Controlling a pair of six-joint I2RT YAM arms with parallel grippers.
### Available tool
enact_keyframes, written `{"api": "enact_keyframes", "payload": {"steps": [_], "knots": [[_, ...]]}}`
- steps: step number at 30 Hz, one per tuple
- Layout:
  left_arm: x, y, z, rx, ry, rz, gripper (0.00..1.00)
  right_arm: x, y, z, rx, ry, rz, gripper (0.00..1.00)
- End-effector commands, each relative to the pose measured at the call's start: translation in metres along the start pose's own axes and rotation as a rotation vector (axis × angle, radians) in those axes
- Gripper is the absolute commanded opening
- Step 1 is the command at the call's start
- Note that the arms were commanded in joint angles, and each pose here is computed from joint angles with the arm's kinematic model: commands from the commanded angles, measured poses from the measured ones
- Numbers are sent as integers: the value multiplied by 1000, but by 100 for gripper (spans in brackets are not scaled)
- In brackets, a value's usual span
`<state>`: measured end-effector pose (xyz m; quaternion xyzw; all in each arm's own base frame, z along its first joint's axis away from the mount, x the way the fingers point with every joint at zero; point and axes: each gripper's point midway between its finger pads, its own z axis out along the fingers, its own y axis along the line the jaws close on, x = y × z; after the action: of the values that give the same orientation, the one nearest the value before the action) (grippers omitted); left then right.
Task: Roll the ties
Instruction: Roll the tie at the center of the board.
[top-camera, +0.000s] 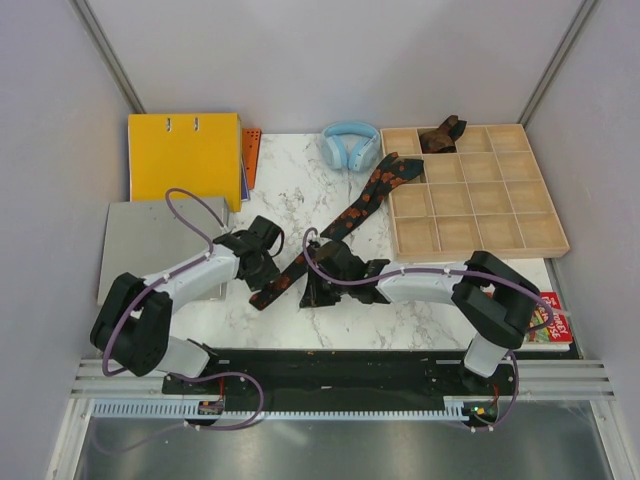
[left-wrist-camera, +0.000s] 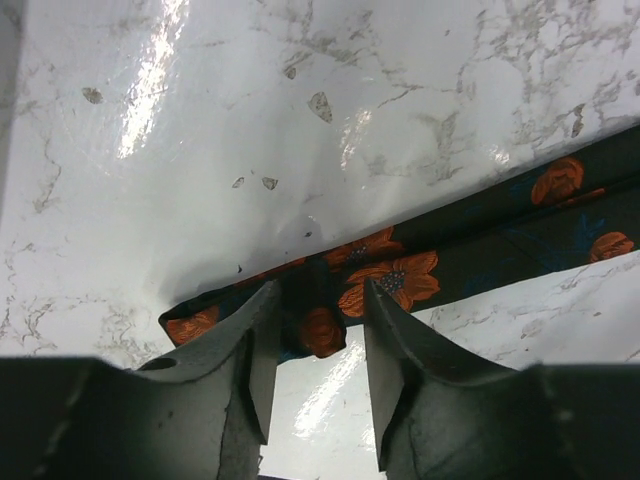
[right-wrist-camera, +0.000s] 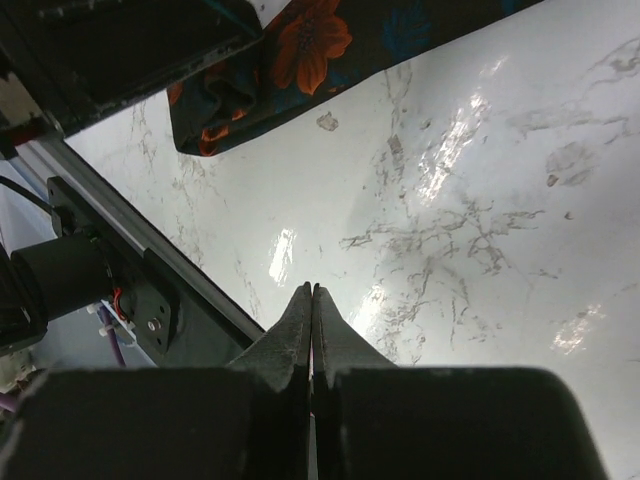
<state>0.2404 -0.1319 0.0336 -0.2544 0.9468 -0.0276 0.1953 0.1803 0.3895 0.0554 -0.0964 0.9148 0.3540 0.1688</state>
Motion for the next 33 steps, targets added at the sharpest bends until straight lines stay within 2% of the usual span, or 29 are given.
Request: {"api": "enact_keyframes", "payload": {"steps": [1, 12, 16, 18, 25, 33], "knots": [[-20, -19, -16, 67, -70, -16, 48, -13, 32, -8, -88, -38, -44, 0], [-28, -21, -40, 127, -108, -10, 56, -31, 68, -17, -159, -67, -57, 0], [-34, -19, -52, 143, -136, -9, 68, -35, 79, -16, -188, -70, -48, 0], [-36, -17, -54, 146, -149, -5, 70, -36, 88, -12, -222, -65, -35, 0], [-33, 3, -48, 101, -150, -20, 66, -34, 115, 2, -284, -53, -31, 0], [-60, 40, -66, 144, -200, -136, 61, -36, 120, 27, -303, -42, -15, 0]]}}
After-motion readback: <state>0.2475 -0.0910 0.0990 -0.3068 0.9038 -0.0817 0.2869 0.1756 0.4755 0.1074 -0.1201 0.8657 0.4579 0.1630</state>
